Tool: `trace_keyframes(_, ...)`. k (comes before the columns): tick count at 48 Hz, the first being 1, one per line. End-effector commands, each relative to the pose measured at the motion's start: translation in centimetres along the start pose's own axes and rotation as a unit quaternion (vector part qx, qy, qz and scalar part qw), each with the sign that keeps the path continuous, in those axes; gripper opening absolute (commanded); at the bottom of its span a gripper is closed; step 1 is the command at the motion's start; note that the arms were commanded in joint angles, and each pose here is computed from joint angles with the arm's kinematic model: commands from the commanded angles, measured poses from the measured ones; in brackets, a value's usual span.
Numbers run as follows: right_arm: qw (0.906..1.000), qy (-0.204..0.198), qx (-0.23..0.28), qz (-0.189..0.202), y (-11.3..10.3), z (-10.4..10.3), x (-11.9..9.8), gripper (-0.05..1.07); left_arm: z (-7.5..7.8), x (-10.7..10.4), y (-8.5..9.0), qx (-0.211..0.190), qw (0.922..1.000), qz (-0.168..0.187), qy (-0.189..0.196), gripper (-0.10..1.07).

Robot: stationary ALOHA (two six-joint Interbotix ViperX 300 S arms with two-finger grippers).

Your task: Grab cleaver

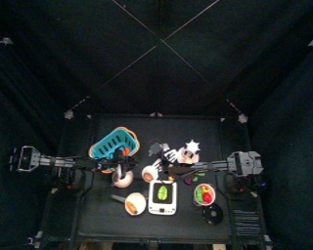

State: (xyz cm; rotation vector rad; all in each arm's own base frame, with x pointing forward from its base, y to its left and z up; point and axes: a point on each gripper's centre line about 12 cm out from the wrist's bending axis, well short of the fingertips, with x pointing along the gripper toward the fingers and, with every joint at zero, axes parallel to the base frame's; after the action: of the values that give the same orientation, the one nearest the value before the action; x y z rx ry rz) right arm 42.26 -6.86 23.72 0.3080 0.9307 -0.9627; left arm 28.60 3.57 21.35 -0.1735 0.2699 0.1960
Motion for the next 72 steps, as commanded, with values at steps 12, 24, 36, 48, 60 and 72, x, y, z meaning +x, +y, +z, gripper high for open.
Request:
trace_keyframes(12, 0.9997, -0.017, 0.012, 0.009, -0.3, 1.2, -1.1, 0.59, 0.6, 0.1, -0.1, -0.001, 1.0000, -0.001, -0.010, 0.68)
trace_keyframes(24, 0.9998, -0.018, 0.010, 0.009, -0.2, 1.1, -1.2, 0.59, 0.5, 0.0, -0.1, -0.001, 1.0000, -0.001, -0.010, 0.68)
trace_keyframes(36, 0.9995, -0.032, 0.000, 0.002, -0.3, 1.4, -1.1, 0.66, 0.6, 0.0, -0.1, -0.001, 0.9999, -0.001, -0.011, 0.68)
trace_keyframes(48, 0.9994, -0.033, -0.004, 0.002, -0.1, 1.3, -0.8, 0.83, 0.6, 0.0, -0.1, -0.004, 0.9999, 0.000, -0.010, 0.68)
trace_keyframes(60, 0.9994, -0.035, -0.003, -0.002, 0.1, 1.5, -0.3, 0.83, 0.6, 0.0, -0.1, -0.005, 0.9999, 0.000, -0.010, 0.68)
trace_keyframes(72, 0.9992, -0.038, -0.006, -0.005, 0.2, 1.6, -0.2, 0.80, 0.6, 0.0, 0.0, -0.005, 0.9999, 0.001, -0.011, 0.68)
